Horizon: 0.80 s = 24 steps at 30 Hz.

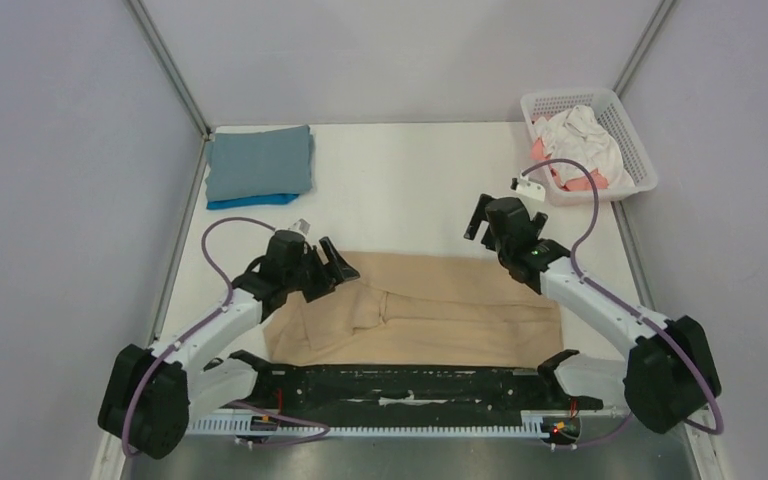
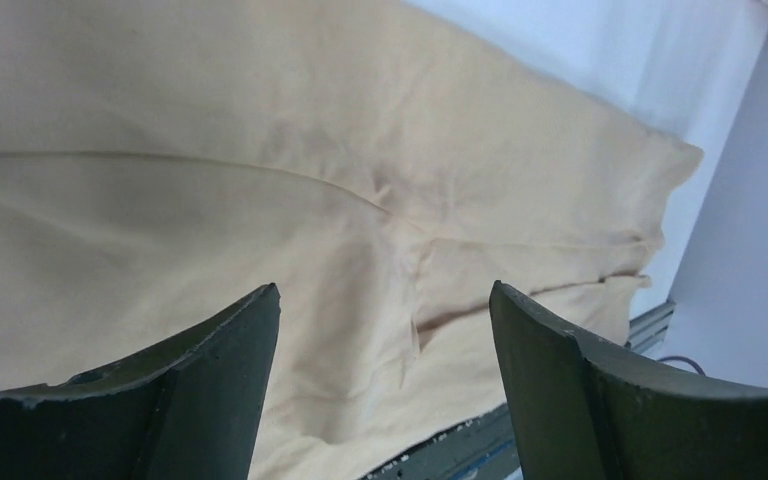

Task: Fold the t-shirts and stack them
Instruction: Rotate the tshirt 90 degrees

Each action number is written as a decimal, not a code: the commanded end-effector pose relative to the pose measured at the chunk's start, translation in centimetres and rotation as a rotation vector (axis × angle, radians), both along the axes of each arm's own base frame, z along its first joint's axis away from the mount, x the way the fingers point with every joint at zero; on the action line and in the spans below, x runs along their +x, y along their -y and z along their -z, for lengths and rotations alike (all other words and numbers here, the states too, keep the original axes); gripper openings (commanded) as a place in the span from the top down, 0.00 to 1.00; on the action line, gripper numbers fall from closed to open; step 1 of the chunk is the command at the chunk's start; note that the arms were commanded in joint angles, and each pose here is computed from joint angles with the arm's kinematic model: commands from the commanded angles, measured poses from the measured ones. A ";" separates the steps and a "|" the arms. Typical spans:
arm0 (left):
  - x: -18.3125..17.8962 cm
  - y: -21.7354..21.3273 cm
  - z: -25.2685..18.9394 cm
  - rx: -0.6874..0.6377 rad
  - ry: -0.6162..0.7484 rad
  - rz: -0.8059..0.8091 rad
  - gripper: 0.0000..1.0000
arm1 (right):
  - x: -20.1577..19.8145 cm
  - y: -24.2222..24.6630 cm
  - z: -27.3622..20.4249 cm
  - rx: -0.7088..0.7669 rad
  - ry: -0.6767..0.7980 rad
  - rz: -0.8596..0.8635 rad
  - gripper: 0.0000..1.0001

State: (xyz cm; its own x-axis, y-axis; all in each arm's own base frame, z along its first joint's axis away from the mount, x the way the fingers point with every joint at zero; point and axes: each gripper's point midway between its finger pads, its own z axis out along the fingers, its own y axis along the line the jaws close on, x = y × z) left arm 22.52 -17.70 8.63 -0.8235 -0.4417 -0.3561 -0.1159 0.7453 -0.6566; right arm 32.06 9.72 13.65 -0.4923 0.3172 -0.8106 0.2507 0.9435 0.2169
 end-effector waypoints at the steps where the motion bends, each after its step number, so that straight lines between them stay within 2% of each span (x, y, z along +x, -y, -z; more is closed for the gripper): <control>1: 2.0 0.2 1.7 -0.004 0.009 -0.065 0.17 | 0.9 1.1 2.3 -0.089 -0.036 0.062 0.02; 6: 2.4 0.6 5.4 -0.007 -0.075 -0.101 0.16 | -0.5 0.7 6.5 -0.112 -0.106 -0.019 0.02; 11: 3.4 1.4 8.7 -0.025 -0.143 -0.130 0.16 | -2.7 -0.2 9.0 -0.041 -0.090 -0.118 0.02; 16: 6.5 3.6 11.3 -0.036 -0.223 -0.109 0.15 | -3.7 -1.8 9.5 0.007 -0.074 -0.244 0.02; 19: 9.2 5.2 12.4 -0.037 -0.264 -0.099 0.15 | -3.6 -1.8 10.0 -0.029 -0.092 -0.268 0.02; 22: 11.5 5.8 12.5 0.021 -0.326 -0.070 0.14 | -3.2 -2.1 10.3 -0.048 -0.129 -0.285 0.02; 24: 12.0 6.9 11.6 -0.004 -0.340 -0.020 0.14 | -3.4 -3.4 10.7 -0.007 -0.152 -0.336 0.02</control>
